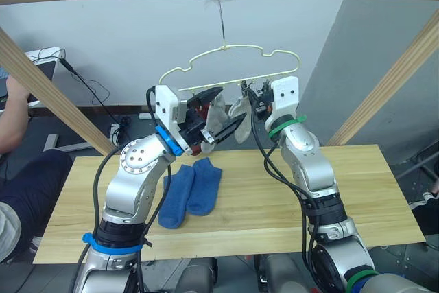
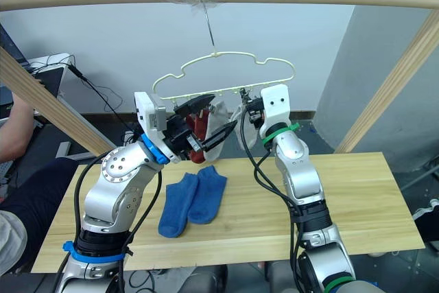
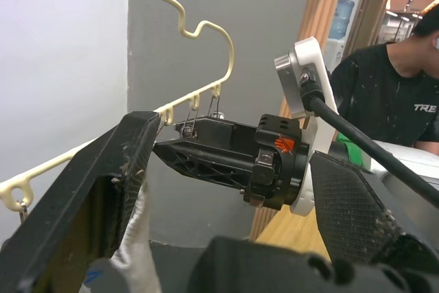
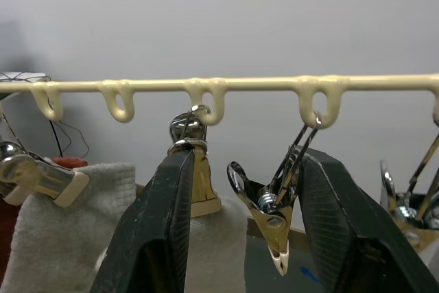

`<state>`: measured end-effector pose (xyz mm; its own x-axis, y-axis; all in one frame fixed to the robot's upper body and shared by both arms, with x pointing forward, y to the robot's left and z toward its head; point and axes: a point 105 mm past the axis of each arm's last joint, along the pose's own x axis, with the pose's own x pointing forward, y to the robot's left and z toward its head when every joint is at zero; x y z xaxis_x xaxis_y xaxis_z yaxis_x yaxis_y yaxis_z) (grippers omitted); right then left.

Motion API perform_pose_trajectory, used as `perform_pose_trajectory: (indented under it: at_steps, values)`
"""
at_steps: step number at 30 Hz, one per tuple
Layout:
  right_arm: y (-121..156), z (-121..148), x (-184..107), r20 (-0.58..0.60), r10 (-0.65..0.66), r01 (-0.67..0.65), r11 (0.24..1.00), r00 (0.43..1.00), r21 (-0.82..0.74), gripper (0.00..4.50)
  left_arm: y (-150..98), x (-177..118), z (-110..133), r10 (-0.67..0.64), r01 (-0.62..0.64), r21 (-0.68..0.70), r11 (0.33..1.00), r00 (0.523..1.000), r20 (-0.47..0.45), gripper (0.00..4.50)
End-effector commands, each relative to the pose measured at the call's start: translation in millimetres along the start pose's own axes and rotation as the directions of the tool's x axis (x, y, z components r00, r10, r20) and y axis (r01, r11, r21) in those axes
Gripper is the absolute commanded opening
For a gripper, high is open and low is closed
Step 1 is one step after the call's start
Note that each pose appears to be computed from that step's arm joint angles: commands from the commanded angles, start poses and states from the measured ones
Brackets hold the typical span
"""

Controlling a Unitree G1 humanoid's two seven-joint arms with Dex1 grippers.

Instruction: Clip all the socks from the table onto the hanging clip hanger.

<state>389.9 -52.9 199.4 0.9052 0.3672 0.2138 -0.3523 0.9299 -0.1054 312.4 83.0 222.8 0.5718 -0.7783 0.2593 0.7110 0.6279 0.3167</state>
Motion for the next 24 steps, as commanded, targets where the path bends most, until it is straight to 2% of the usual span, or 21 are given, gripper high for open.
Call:
perform_pose_trajectory:
  at_steps: [1,12,15,18,20,21,24]
  values:
    - [0.5,17.0,2.1,0.064,0.007,-0.008,1.000,0.998,0.007,2.24,-3.3,2.5,17.8,-0.017,0.015,0.028,0.999,0.998,0.063,4.07]
    - [-2.7,18.2,4.6,0.066,-0.003,0.003,1.000,0.998,0.012,2.24,-2.6,3.1,18.5,-0.014,0.012,0.030,0.999,0.998,0.063,4.07]
    - [-3.4,18.4,5.0,0.067,-0.005,0.005,1.000,0.998,0.010,1.68,-2.7,3.2,18.4,-0.014,0.012,0.030,0.999,0.998,0.062,4.07]
    - [-4.5,18.8,5.5,0.069,-0.008,0.008,1.000,0.998,0.007,0.68,-4.0,3.4,17.8,-0.015,0.013,0.027,1.000,0.998,0.060,4.07]
    - [-4.9,18.8,5.4,0.069,-0.009,0.009,1.000,0.998,0.007,0.22,-6.3,4.0,17.8,-0.018,0.017,0.024,1.000,0.998,0.061,4.07]
    - [-5.3,18.6,5.3,0.069,-0.010,0.010,1.000,0.998,0.006,0.05,-7.2,4.1,17.7,-0.019,0.018,0.022,1.000,0.998,0.061,4.07]
    - [-5.6,18.5,4.9,0.069,-0.012,0.011,1.000,0.998,0.006,0.01,-8.7,4.0,17.5,-0.020,0.019,0.020,1.000,0.998,0.059,4.07]
